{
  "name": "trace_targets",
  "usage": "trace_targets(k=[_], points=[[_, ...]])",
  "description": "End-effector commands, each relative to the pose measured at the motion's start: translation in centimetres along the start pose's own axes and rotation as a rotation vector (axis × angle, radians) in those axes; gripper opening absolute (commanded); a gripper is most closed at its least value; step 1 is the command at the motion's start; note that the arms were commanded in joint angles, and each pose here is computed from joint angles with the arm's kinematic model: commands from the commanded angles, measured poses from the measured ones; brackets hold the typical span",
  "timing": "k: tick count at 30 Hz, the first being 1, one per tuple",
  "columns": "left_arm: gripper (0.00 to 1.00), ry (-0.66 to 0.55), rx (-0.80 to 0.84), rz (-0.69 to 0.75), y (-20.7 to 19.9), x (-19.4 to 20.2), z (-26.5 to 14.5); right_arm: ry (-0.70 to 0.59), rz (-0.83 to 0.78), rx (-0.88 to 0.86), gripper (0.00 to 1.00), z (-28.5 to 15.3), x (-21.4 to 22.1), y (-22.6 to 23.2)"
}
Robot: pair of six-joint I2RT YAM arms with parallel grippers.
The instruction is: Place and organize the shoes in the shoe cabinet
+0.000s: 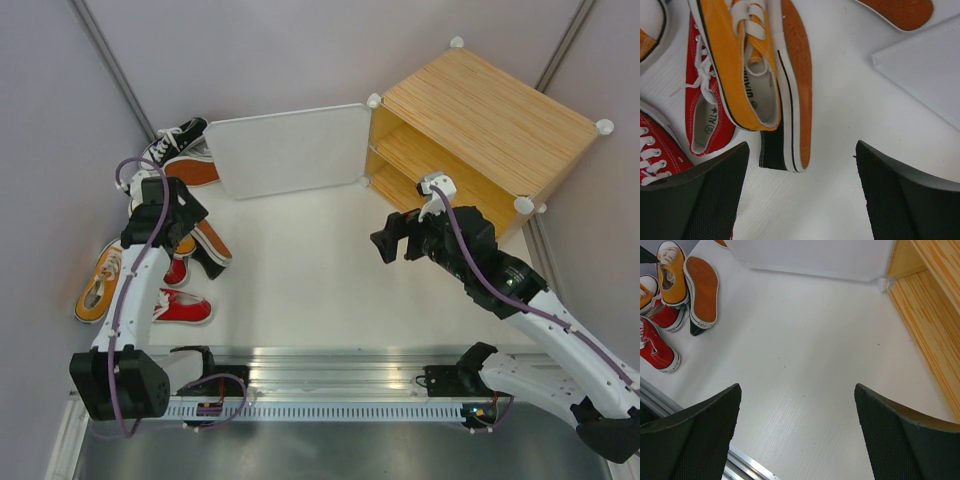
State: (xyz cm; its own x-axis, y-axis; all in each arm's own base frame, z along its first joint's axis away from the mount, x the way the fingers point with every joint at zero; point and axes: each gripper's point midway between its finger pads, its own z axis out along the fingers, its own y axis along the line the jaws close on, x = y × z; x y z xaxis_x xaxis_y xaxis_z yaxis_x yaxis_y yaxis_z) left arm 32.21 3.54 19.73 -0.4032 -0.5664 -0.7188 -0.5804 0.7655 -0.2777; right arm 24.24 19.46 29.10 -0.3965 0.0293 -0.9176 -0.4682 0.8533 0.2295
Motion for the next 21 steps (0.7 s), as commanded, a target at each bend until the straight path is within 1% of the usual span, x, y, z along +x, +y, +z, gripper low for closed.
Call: trace_targets(k=[1,3,4,5,6,7,8,10,11,12,13,14,15,18,19,20,21], points=[[0.89,-0.005,-0.077,-0.027,1.7,-0.7,2.1,-0.008,0.008,-0.015,0.98,-0.4,0.0,0.2],[0.84,0.012,-0.055,-0.035,1.2,-0.5,2.3,-0.014,0.001,-0.029,0.98,-0.2,0.1,0.4],[0.83,0.036,-0.003,-0.038,0.2,-0.1,2.3,-0.022,-0.003,-0.039,0.98,0.0,0.0,0.6],[0.83,0.035,0.020,-0.043,-0.2,-0.1,2.4,-0.020,-0.008,-0.047,0.98,0.6,0.1,0.8],[0.83,0.044,0.020,-0.047,-0.2,0.2,2.6,-0.054,-0.015,-0.062,0.98,1.3,-0.7,1.2],[0.84,0.048,0.023,-0.047,-0.2,0.3,2.6,-0.059,-0.018,-0.079,0.98,1.8,-0.9,1.6],[0.86,0.055,0.023,-0.038,-0.2,0.4,2.7,-0.044,-0.024,-0.093,0.98,3.5,-0.8,2.0],[0.87,0.064,0.041,-0.027,-0.4,0.6,2.4,-0.057,-0.028,-0.115,0.98,4.9,-2.3,2.9],[0.88,0.067,0.050,-0.016,-0.4,0.7,2.2,-0.018,-0.029,-0.116,0.97,6.8,-1.6,3.2],[0.88,0.068,0.057,-0.012,-0.3,0.8,1.9,-0.055,-0.027,-0.132,0.97,7.6,-3.3,3.9],[0.89,0.076,0.075,-0.008,-0.5,1.1,1.5,-0.056,-0.028,-0.133,0.97,8.5,-3.5,4.1],[0.89,0.086,0.086,0.006,-0.5,1.4,1.4,-0.043,-0.027,-0.127,0.97,10.5,-3.3,4.2],[0.90,0.100,0.106,0.015,-0.6,1.7,0.9,-0.060,-0.026,-0.162,0.97,11.0,-4.5,5.1],[0.93,0.146,0.124,0.045,-0.4,2.9,0.1,-0.076,-0.024,-0.178,0.97,14.4,-5.7,6.1],[0.93,0.155,0.149,0.048,-0.6,3.0,-0.5,-0.054,-0.022,-0.169,0.97,16.2,-4.9,6.1],[0.94,0.169,0.156,0.060,-0.5,3.4,-0.8,-0.093,-0.015,-0.177,0.97,16.9,-6.5,6.6],[0.95,0.180,0.172,0.062,-0.7,3.7,-1.2,-0.103,-0.012,-0.177,0.97,17.7,-6.8,6.7]])
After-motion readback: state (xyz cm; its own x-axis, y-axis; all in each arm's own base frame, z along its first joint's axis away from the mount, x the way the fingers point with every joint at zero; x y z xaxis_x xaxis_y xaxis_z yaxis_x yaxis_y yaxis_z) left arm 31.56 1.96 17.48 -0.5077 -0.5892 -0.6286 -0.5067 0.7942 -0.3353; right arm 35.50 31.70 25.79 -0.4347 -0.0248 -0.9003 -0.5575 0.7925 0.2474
